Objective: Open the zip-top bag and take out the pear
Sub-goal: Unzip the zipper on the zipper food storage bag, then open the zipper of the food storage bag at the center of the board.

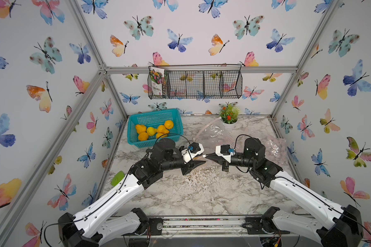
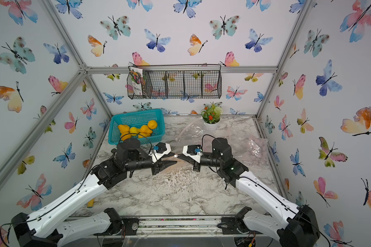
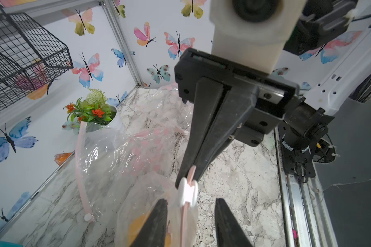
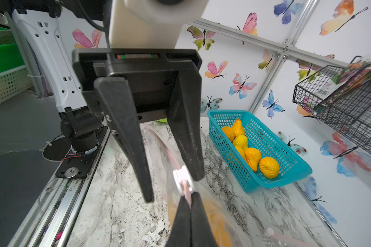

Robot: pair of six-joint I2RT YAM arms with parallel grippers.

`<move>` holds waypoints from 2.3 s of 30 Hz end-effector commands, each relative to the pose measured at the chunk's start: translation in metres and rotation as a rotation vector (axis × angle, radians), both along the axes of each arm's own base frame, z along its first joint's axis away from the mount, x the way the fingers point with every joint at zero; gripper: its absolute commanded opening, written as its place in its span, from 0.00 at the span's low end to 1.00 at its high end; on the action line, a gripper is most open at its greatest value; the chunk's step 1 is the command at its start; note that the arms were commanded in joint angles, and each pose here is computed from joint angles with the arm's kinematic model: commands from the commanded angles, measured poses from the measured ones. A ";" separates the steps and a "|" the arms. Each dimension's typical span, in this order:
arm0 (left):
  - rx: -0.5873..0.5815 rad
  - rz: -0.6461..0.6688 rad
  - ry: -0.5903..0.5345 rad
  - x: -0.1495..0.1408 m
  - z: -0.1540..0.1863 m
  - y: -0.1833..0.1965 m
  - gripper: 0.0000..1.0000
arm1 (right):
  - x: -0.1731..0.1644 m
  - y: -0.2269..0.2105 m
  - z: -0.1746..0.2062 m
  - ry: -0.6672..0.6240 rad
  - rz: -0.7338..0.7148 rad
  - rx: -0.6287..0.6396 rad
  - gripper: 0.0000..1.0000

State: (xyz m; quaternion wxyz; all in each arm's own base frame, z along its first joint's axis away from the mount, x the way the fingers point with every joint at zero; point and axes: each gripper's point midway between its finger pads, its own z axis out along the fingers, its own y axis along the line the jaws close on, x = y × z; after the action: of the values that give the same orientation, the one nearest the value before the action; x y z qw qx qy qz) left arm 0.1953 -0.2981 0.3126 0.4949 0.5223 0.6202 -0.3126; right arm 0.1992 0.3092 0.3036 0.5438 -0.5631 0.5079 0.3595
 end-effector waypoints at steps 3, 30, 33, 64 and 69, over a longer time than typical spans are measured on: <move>-0.033 -0.079 -0.022 -0.007 0.015 -0.010 0.28 | -0.007 0.000 0.009 0.013 0.027 0.009 0.02; 0.144 0.117 0.026 0.008 -0.036 0.031 0.00 | 0.024 -0.048 0.051 -0.134 -0.362 0.077 0.03; 0.160 0.164 0.047 0.012 -0.044 0.042 0.00 | 0.030 -0.061 0.063 -0.167 -0.451 0.098 0.03; 0.163 0.431 0.138 0.050 -0.069 0.096 0.00 | 0.059 -0.139 0.088 -0.150 -0.915 0.237 0.03; 0.070 0.255 0.106 0.033 -0.052 0.073 0.00 | 0.021 -0.061 0.056 -0.137 -0.414 0.092 0.02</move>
State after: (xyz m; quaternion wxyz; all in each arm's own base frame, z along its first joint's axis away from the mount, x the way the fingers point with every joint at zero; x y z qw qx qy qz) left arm 0.2433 -0.2171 0.2646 0.4934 0.4062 0.7380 -0.2166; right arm 0.2466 0.2140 0.3535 0.6839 -0.3554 0.6197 0.1484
